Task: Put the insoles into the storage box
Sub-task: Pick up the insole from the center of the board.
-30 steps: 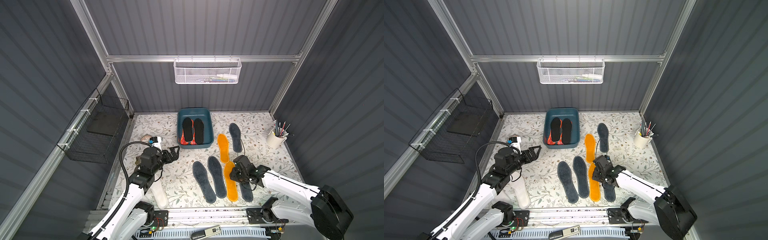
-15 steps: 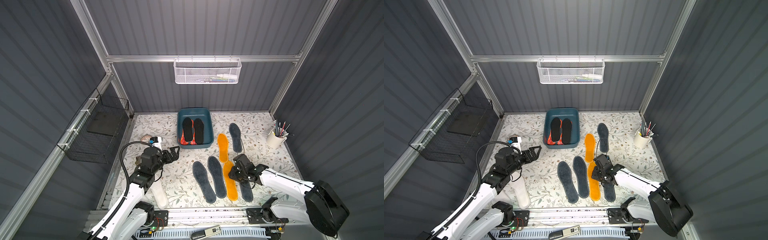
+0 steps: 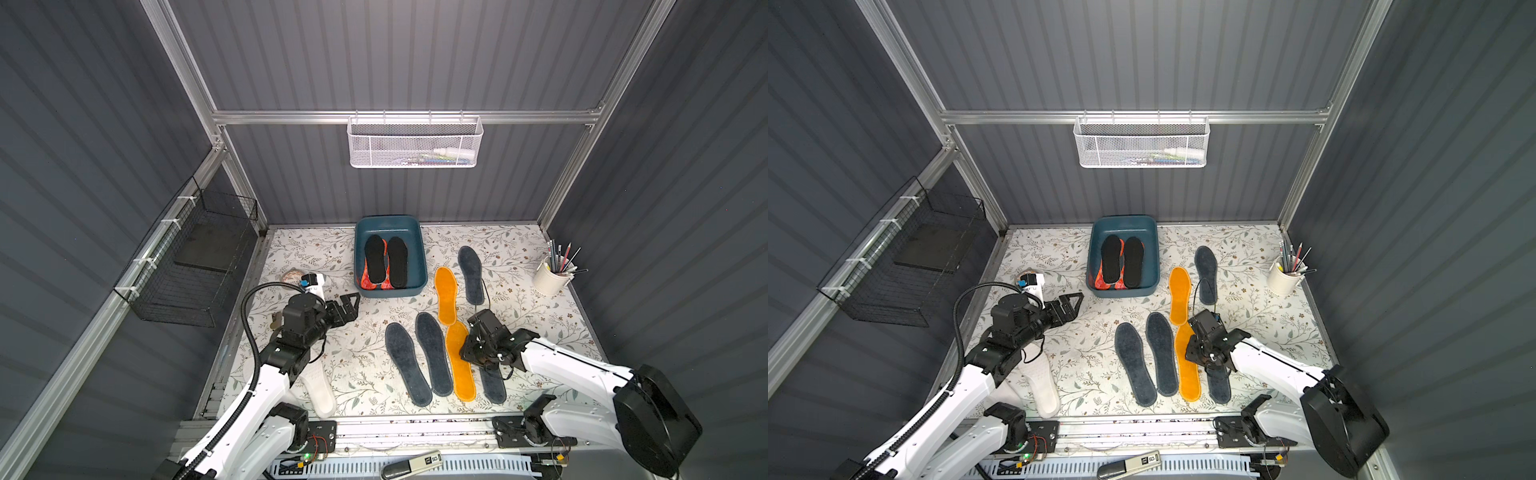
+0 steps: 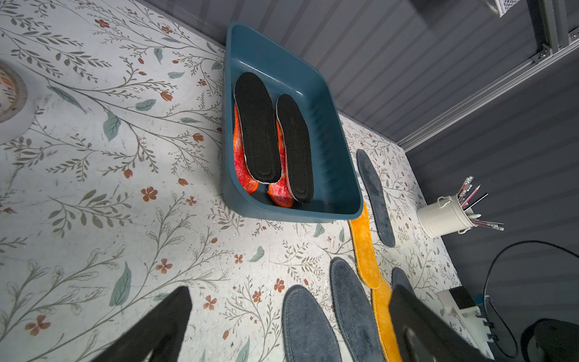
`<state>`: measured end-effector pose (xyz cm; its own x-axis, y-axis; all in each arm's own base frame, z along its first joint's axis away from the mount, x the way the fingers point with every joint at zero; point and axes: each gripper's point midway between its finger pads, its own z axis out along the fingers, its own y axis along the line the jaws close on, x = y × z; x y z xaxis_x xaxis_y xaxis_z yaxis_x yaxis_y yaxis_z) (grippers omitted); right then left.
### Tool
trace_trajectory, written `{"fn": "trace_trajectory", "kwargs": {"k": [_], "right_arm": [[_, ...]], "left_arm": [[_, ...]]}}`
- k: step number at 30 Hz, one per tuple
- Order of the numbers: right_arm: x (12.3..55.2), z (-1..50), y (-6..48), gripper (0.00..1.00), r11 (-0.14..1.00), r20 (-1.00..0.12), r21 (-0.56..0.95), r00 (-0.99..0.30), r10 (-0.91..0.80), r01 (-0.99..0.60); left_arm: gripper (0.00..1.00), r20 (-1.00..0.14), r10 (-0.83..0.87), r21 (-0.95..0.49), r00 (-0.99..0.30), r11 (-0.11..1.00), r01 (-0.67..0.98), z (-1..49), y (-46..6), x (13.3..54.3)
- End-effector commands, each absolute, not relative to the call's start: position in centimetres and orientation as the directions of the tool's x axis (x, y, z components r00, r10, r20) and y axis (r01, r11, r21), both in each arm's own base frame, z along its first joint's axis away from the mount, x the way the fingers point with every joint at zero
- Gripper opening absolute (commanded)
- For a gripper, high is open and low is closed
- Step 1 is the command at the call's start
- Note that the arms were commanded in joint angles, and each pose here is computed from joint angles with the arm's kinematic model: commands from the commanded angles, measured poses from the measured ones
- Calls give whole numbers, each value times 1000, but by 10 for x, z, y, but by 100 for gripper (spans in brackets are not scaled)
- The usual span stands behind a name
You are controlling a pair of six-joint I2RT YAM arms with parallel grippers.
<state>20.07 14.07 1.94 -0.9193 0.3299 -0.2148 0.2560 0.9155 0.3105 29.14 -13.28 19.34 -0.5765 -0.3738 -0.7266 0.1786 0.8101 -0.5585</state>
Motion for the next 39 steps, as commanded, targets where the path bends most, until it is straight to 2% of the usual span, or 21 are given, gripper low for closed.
{"fn": "trace_trajectory", "kwargs": {"k": [1, 4, 7, 15, 21, 29, 39], "right_arm": [[200, 14, 139, 45, 918, -204, 299, -922, 329, 261], [203, 11, 143, 44, 916, -199, 308, -924, 326, 256], [205, 8, 145, 39, 916, -185, 307, -928, 324, 258], [210, 5, 146, 0, 917, -183, 304, -929, 322, 258], [220, 28, 142, 0, 919, -273, 322, -907, 320, 227], [235, 88, 132, 0, 930, -414, 328, -860, 298, 164], [239, 140, 141, 0, 921, -500, 388, -831, 244, 37]], "left_arm": [[100, -748, -366, -549, -554, 810, 206, 208, -134, 294], [100, -749, -366, -548, -552, 810, 206, 208, -133, 293], [100, -751, -368, -548, -548, 811, 206, 209, -132, 293], [100, -756, -363, -540, -545, 816, 205, 212, -131, 293], [100, -754, -365, -542, -546, 816, 202, 212, -131, 293], [100, -748, -381, -557, -543, 806, 201, 213, -133, 296], [99, -727, -410, -598, -550, 772, 215, 215, -140, 299]]}}
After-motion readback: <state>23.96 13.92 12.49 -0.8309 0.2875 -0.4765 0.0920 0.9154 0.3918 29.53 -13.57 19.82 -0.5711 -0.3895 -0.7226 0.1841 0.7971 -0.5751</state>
